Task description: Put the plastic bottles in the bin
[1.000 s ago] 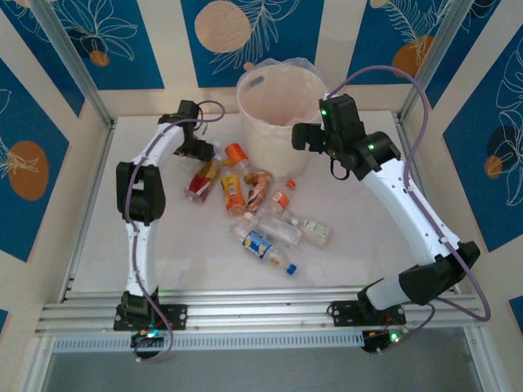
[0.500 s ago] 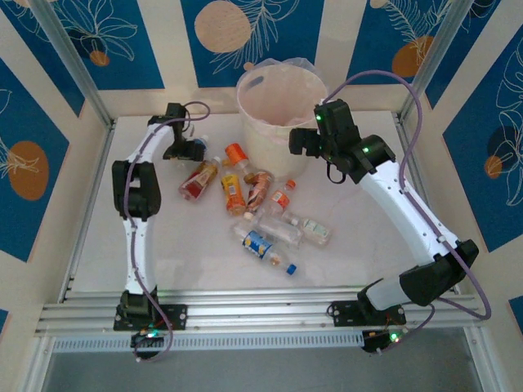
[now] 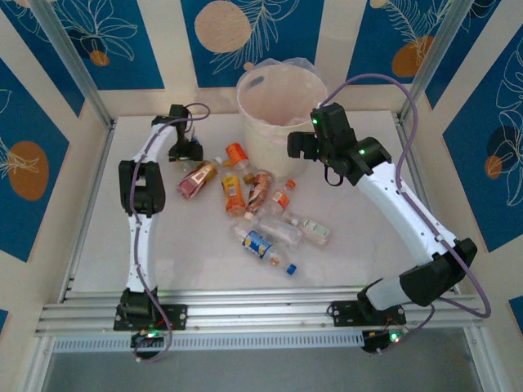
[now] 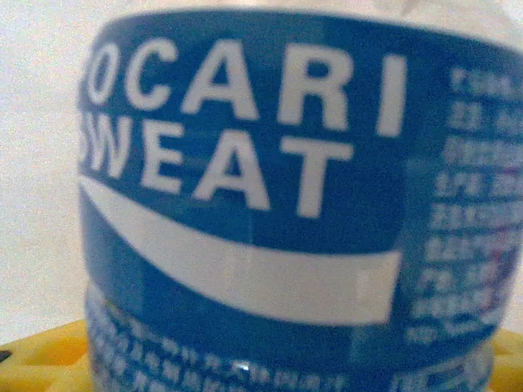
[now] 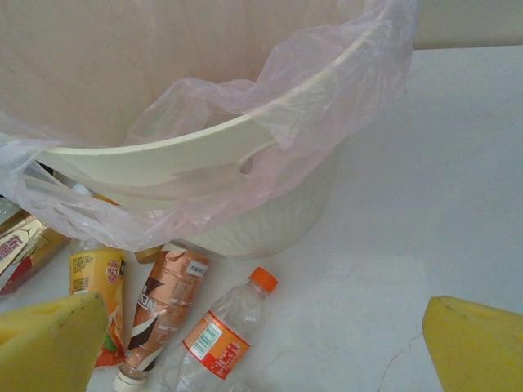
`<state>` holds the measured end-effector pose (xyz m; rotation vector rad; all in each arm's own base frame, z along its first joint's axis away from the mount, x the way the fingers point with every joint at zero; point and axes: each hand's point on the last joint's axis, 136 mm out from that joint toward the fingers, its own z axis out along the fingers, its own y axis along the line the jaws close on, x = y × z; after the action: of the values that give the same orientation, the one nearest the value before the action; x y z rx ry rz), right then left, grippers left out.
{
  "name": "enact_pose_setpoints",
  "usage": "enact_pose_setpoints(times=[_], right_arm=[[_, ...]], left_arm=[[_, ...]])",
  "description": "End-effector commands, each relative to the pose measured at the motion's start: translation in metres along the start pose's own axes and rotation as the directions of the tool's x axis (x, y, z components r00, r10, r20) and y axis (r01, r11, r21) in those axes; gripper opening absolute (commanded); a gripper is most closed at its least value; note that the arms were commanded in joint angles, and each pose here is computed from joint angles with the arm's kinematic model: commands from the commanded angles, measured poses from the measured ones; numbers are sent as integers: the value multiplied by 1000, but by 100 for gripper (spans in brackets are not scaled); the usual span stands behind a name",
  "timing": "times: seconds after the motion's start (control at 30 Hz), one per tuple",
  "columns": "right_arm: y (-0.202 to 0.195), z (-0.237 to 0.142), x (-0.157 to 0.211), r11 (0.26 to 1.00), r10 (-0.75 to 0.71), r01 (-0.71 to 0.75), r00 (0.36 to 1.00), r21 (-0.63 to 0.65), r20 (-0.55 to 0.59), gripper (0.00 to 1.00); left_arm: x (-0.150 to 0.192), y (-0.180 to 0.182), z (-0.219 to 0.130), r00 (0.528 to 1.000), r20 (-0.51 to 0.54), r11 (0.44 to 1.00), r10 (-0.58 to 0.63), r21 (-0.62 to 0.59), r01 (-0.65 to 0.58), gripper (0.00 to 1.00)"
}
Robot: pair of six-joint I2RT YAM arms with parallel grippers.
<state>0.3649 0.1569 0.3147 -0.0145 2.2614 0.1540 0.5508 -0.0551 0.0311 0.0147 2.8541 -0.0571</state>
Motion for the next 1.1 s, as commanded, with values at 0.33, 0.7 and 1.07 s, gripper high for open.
enact_pose_setpoints(times=[0.33,0.7,1.07], right_arm=[[-11,-19,-2,999,39,-40,995,10,89,99],[-36,-32,14,994,65,-77,988,76,139,99],[-48,-25,37,988,97,-111,988,110,123,99]], left_arm=[[-27,-5,-116,972,223,996,-70,63,57,54],[-28,-82,-268,851,522,969,-64,237,-72,54],[-33,-223,-375,645,764,871,4,314,-377,54]])
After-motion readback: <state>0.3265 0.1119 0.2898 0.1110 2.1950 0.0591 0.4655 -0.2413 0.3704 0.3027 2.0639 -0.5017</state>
